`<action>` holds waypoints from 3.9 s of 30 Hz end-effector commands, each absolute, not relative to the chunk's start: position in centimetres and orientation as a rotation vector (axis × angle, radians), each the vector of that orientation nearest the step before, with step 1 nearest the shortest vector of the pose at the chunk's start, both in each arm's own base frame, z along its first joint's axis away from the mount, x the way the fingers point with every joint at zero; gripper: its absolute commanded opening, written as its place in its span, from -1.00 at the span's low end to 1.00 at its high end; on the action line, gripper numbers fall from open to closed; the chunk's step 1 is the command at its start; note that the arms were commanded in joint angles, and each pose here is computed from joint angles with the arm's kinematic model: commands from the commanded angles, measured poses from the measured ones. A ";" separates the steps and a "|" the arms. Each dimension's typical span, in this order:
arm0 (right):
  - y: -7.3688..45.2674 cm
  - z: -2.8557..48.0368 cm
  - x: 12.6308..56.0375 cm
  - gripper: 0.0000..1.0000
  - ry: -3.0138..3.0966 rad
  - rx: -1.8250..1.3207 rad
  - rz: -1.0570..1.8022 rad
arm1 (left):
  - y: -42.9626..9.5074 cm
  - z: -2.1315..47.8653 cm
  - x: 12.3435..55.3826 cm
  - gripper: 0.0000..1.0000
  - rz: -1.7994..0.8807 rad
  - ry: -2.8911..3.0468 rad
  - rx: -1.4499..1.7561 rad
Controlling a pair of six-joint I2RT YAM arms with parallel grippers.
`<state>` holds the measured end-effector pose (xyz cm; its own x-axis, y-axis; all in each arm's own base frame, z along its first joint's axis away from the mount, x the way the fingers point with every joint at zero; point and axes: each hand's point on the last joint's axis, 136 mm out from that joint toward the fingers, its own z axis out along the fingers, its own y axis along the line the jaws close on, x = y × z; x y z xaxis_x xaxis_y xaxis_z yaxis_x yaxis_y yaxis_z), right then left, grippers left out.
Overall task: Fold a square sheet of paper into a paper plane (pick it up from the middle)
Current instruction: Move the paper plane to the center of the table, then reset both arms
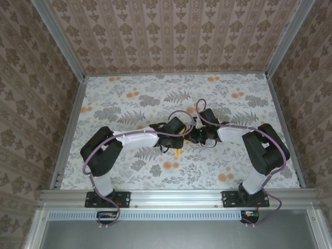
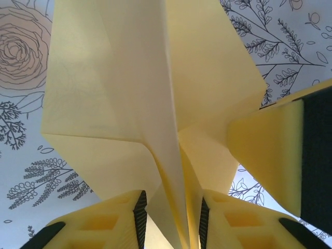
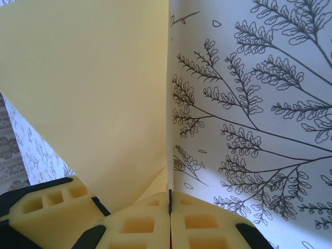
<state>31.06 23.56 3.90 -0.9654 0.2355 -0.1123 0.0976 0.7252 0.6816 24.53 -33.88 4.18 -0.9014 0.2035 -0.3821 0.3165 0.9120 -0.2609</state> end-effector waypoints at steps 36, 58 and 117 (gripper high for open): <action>15.0 9.1 31.8 0.33 2.536 0.365 0.803 | -29.5 7.8 30.9 -0.93 -0.306 2.684 0.222; 11.8 8.6 30.6 0.51 2.544 0.419 0.634 | -28.7 3.4 37.9 -0.87 -0.221 2.879 0.076; -6.4 18.1 33.2 1.00 1.931 0.515 -0.351 | 3.3 15.4 33.5 1.00 0.205 2.163 -0.460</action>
